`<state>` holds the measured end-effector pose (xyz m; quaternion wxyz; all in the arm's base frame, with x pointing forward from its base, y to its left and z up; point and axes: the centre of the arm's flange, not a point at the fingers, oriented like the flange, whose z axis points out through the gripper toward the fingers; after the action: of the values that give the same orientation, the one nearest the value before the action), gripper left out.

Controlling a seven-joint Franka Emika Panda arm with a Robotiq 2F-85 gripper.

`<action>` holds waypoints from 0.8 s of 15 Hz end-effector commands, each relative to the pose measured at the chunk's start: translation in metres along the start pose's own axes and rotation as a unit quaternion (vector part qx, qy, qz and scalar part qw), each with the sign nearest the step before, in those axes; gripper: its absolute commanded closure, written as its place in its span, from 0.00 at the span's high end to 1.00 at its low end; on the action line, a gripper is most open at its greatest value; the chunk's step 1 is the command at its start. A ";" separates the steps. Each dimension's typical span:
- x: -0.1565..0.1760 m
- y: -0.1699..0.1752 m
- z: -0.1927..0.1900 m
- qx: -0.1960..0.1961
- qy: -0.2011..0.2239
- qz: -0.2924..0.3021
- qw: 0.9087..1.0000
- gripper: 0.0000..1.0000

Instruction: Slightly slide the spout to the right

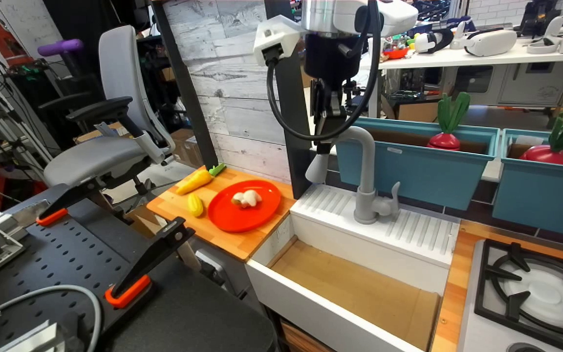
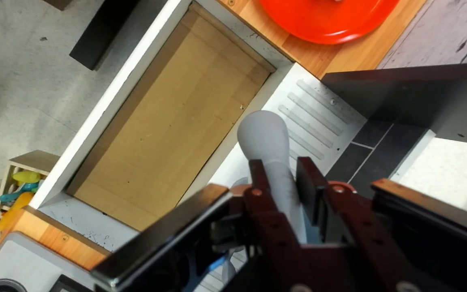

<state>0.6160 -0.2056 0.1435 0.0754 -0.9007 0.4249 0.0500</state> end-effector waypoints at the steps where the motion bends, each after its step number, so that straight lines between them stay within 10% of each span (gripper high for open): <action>1: 0.022 0.051 0.000 -0.026 0.008 0.015 1.000 0.15; 2: 0.021 0.050 0.000 -0.029 0.008 0.013 0.999 0.49; 10: 0.009 0.050 -0.003 -0.069 0.020 -0.006 0.997 1.00; 12: 0.006 0.051 -0.003 -0.084 0.027 -0.015 0.996 1.00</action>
<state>0.6006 -0.2157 0.1335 0.0365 -0.9104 0.4070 0.0644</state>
